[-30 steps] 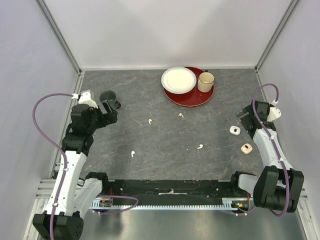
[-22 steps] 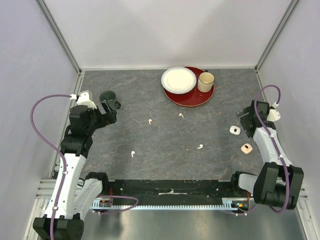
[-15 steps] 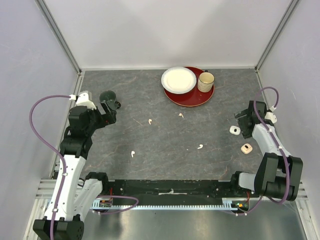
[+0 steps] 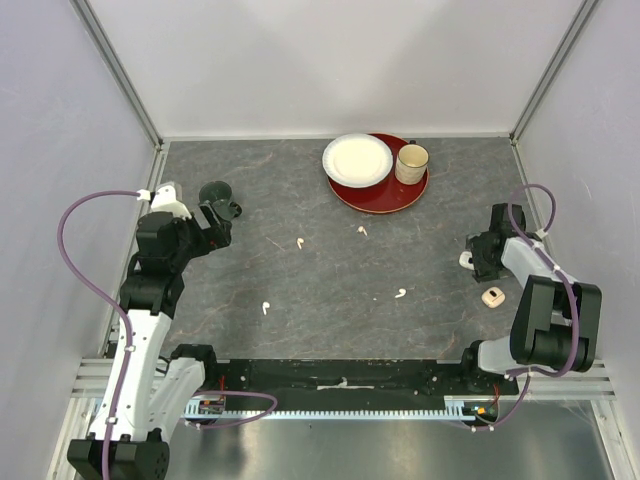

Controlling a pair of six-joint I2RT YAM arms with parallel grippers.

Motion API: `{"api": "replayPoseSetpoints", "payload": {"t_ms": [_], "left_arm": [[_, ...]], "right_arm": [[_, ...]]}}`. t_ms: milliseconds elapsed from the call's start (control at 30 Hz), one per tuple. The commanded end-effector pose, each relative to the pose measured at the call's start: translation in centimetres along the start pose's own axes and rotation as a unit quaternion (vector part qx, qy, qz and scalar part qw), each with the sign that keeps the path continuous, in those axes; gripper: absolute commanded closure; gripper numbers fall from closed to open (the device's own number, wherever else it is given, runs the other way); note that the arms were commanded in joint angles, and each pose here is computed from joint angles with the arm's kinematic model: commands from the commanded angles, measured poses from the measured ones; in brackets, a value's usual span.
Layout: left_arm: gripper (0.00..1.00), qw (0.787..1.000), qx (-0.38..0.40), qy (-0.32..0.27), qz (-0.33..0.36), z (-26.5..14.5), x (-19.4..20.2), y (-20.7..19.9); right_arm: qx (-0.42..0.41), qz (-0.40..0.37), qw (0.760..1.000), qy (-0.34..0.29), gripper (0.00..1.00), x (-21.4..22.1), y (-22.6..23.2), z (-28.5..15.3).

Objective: Insert the wireless bluetooth earbuds into the charging case
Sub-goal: Pick up the charging case at the center of the board.

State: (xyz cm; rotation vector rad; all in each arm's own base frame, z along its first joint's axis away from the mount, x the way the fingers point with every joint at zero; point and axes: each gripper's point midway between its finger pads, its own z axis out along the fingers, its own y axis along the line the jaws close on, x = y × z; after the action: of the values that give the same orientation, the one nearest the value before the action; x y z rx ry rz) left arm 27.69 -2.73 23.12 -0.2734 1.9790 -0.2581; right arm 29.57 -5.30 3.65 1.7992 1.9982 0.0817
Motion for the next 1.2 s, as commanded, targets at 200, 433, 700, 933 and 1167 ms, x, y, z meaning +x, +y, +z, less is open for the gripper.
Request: {"api": "replayPoseSetpoints", "payload": {"t_ms": [200, 433, 700, 933, 1167], "left_arm": [[0.00, 1.000, -0.013, -0.003, -0.017, 0.0, 0.1, 0.6], [0.00, 1.000, -0.015, -0.002, -0.019, 0.1, 0.1, 0.7], [0.00, 1.000, -0.018, 0.004, -0.021, 0.3, 0.3, 0.9], [0.00, 1.000, -0.018, 0.006, -0.022, 0.4, 0.4, 0.9], [0.00, 1.000, -0.019, 0.007, -0.024, 0.5, 0.5, 1.0]], "right_arm": [[0.022, 0.107, 0.994, 0.025, 0.22, -0.2, 1.0, 0.8], [0.053, 0.164, 0.985, 0.010, 0.22, -1.7, 0.3, 0.5], [0.077, 0.168, 0.983, 0.007, 0.23, -2.6, 0.4, 0.1], [0.096, 0.158, 0.982, 0.048, 0.23, -1.0, 0.1, 0.9], [0.111, 0.156, 0.980, 0.051, 0.23, -0.7, -0.6, 1.4]]}}
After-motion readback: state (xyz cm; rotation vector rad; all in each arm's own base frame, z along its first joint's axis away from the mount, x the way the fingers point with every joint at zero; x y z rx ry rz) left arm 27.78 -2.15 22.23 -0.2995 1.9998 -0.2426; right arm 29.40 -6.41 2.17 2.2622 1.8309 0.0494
